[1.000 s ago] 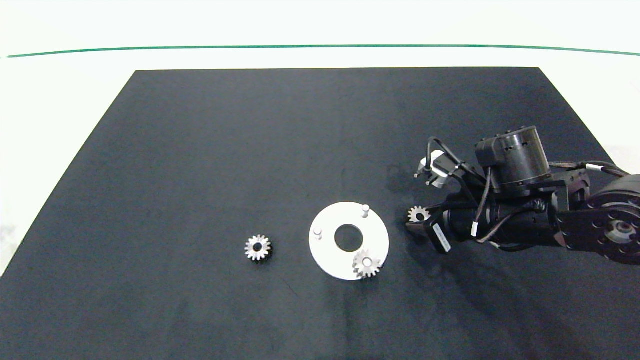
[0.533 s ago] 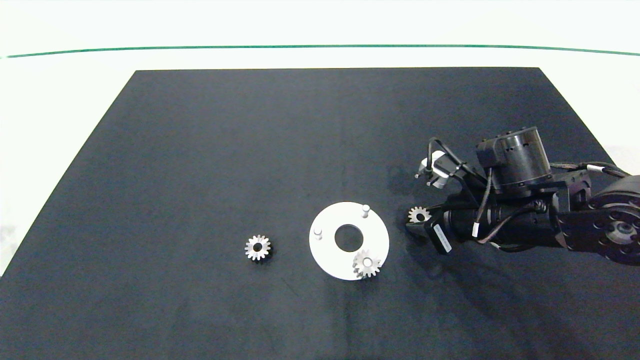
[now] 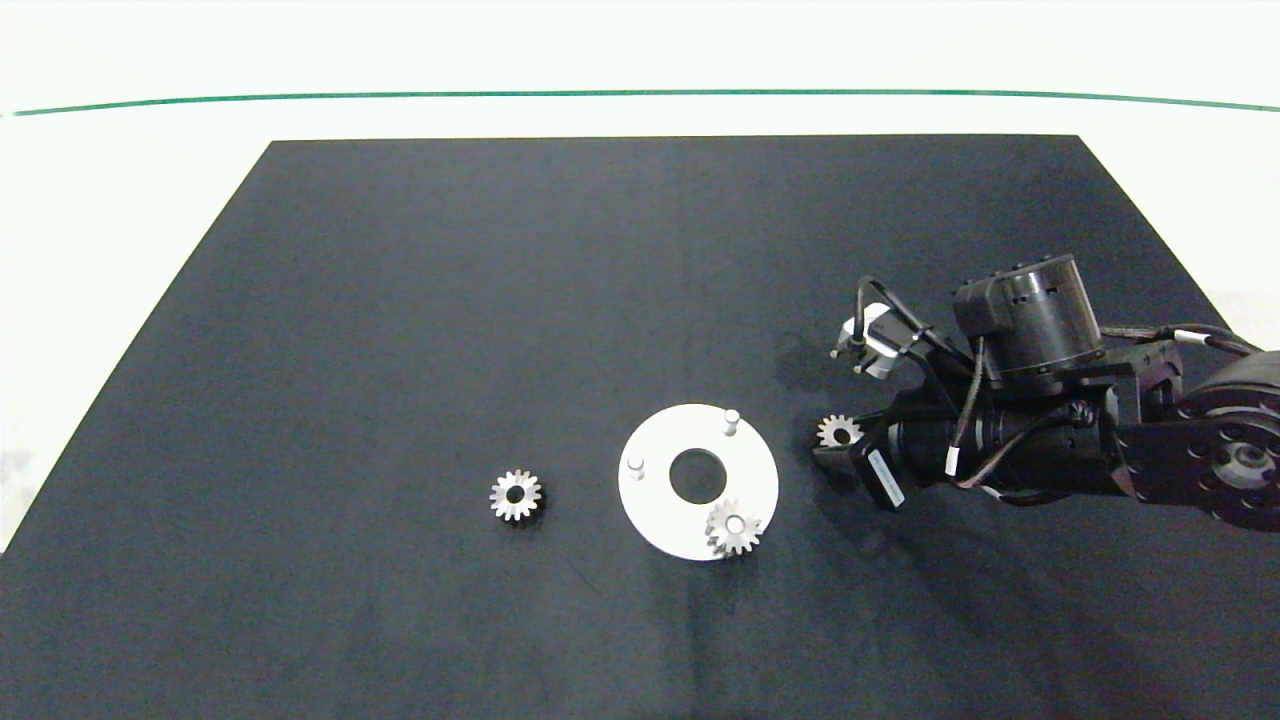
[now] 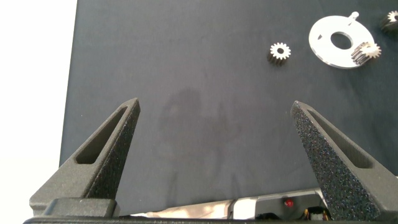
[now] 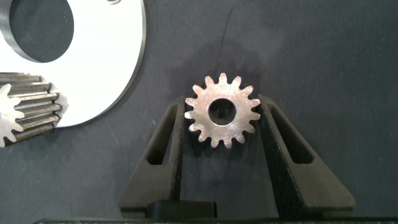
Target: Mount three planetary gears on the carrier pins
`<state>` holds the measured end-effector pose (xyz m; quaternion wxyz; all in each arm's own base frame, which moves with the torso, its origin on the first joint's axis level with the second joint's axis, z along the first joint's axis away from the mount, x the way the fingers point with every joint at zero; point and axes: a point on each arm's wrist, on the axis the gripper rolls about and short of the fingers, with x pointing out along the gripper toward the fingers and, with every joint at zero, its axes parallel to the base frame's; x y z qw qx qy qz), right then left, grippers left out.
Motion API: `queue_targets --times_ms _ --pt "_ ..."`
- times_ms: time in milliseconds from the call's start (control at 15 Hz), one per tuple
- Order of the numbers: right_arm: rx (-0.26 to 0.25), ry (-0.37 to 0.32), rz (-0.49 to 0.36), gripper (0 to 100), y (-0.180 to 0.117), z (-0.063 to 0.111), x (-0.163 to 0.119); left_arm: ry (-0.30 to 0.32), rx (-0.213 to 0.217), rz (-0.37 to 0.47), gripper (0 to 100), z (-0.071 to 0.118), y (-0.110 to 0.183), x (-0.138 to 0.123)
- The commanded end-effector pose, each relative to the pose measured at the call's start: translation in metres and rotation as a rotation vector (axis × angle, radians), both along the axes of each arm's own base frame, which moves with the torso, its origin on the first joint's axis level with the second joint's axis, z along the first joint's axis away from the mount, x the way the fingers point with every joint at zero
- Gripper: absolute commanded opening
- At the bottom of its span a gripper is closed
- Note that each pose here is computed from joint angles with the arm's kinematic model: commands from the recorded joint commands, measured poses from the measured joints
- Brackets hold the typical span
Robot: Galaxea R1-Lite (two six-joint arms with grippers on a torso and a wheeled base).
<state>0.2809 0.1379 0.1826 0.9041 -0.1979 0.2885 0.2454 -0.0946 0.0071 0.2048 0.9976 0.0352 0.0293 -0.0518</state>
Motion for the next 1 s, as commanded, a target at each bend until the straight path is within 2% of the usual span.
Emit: queue_targets --times_ms 67,333,533,733,1000 --pt "-0.002 0.0 -0.001 0 0.0 0.0 0.001 0.005 0.001 0.0 100 0.0 0.0 0.0" --pt "0.001 -0.013 0.001 0 -0.001 0.004 -0.001 0.002 0.0 0.0 100 0.0 0.0 0.0" --pt "0.02 -0.067 0.008 0 -0.004 0.024 -0.012 0.005 0.001 0.002 100 0.0 0.0 0.0" --pt "0.026 -0.083 0.026 0 -0.004 0.04 -0.024 0.005 0.001 0.0 100 0.0 0.0 0.0" --pt "0.035 -0.134 0.087 0 0.012 0.058 -0.032 0.008 0.001 0.002 100 0.0 0.0 0.001"
